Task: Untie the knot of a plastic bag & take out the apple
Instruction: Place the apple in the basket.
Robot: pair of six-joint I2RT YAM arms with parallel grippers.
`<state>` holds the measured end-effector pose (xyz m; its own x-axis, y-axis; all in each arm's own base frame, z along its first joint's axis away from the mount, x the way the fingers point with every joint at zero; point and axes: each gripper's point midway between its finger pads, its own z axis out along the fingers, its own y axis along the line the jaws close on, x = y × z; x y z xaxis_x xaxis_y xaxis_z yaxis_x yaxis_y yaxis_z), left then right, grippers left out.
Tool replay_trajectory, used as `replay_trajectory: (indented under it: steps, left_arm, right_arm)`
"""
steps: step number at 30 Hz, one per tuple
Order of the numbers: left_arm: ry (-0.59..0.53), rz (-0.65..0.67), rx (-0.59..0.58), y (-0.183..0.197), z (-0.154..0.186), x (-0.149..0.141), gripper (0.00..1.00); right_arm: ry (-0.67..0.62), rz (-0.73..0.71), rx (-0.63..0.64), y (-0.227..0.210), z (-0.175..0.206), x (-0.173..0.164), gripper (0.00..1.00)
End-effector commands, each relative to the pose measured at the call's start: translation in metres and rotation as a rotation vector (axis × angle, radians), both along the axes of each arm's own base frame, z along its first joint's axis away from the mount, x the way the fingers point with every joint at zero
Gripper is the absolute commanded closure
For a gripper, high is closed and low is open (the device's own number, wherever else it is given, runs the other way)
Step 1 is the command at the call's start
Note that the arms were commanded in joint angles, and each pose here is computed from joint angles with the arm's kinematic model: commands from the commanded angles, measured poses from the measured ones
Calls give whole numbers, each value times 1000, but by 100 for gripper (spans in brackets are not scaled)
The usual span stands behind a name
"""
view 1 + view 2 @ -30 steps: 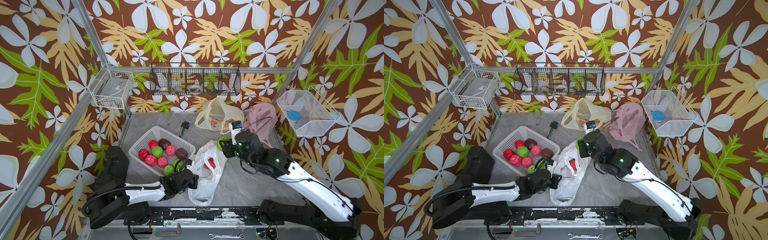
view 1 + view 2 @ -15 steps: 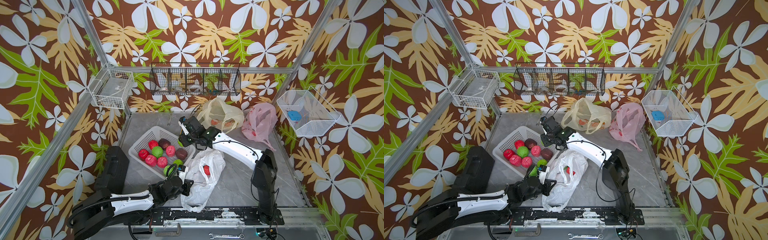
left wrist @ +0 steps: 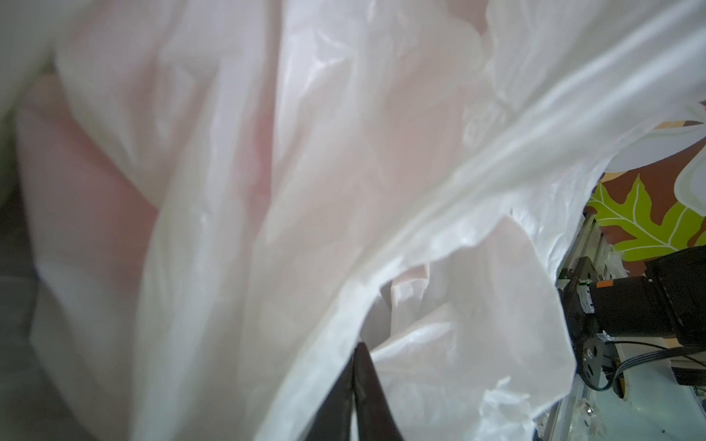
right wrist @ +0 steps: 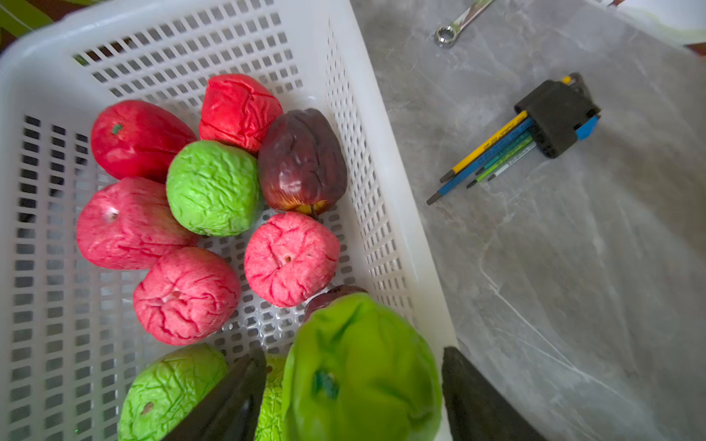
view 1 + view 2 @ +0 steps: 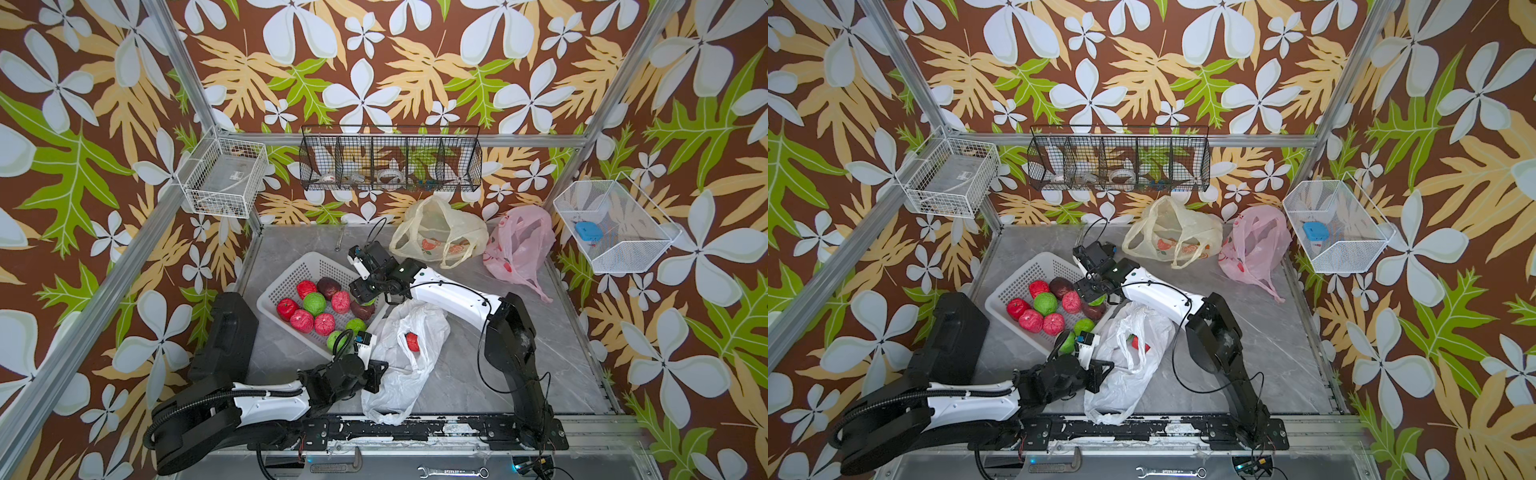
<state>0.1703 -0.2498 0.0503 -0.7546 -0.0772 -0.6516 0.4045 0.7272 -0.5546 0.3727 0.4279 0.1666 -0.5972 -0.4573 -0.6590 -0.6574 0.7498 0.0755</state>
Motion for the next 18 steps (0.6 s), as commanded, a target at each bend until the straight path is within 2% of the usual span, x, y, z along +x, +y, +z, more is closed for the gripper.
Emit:
replay_trajectory:
  steps: [1, 5, 7, 12, 18]
  left_arm:
    - [-18, -23, -65, -12, 13, 2, 100]
    - [-10, -41, -69, -18, 12, 1, 100]
    - [-5, -49, -66, -19, 11, 0, 100]
    - [-7, -58, -70, -20, 11, -1, 100]
    - [-5, -68, -64, -20, 9, -2, 100]
  right_arm:
    - [-45, -19, 1, -7, 19, 2, 25]
    - [-57, -25, 28, -13, 34, -3, 26]
    - [-25, -28, 21, -17, 30, -10, 29]
    - [80, -33, -17, -29, -8, -29, 45]
    - [155, 23, -81, -10, -51, -23, 54]
